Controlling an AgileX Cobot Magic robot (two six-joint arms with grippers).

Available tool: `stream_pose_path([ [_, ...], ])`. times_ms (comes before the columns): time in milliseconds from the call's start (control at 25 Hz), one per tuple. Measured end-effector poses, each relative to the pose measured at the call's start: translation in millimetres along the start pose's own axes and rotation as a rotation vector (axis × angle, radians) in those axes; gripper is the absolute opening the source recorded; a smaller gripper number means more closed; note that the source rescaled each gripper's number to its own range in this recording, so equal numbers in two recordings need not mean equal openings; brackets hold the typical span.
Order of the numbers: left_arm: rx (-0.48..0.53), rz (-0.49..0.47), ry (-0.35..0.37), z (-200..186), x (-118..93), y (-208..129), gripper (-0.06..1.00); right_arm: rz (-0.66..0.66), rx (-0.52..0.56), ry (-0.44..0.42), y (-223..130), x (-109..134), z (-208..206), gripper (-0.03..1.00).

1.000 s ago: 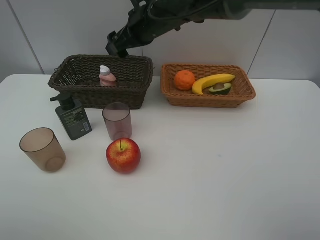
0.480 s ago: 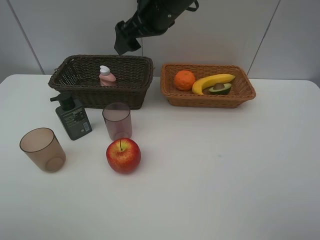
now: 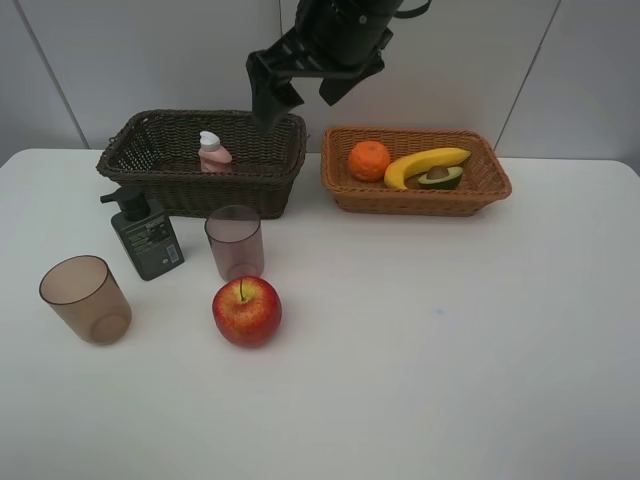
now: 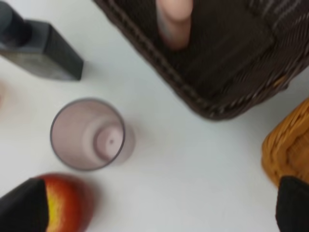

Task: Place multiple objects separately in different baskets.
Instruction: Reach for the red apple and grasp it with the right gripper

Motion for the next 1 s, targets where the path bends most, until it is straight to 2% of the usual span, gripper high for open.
stream_pose_path([
  [440, 0.000, 0.000, 0.000, 0.0, 0.0, 0.0, 1.00, -0.020, 0.138, -0.001, -11.3, 27.4, -15.2, 1.00],
  [680, 0.000, 0.000, 0.000, 0.0, 0.0, 0.0, 1.00, -0.045, 0.144, -0.001, -15.4, 45.5, -29.0, 1.00],
  [840, 0.000, 0.000, 0.000, 0.0, 0.0, 0.0, 1.00, -0.063, 0.186, 0.034, -32.5, 62.9, -18.0, 1.00],
  [1000, 0.000, 0.000, 0.000, 0.0, 0.0, 0.0, 1.00, -0.078, 0.182, 0.059, -43.3, 78.8, 1.9, 1.00],
])
Point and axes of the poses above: a point on each arm's last joint axis where the gripper is mounted, z pointing out along that axis toward the gripper, x along the wrist's bending axis when the last joint is at zero, y = z × x, the point moved 5 cm from there along z, pointing out along that axis toward the gripper, and after that the axes turned 10 degrees about -z, right-handed, at the moved point
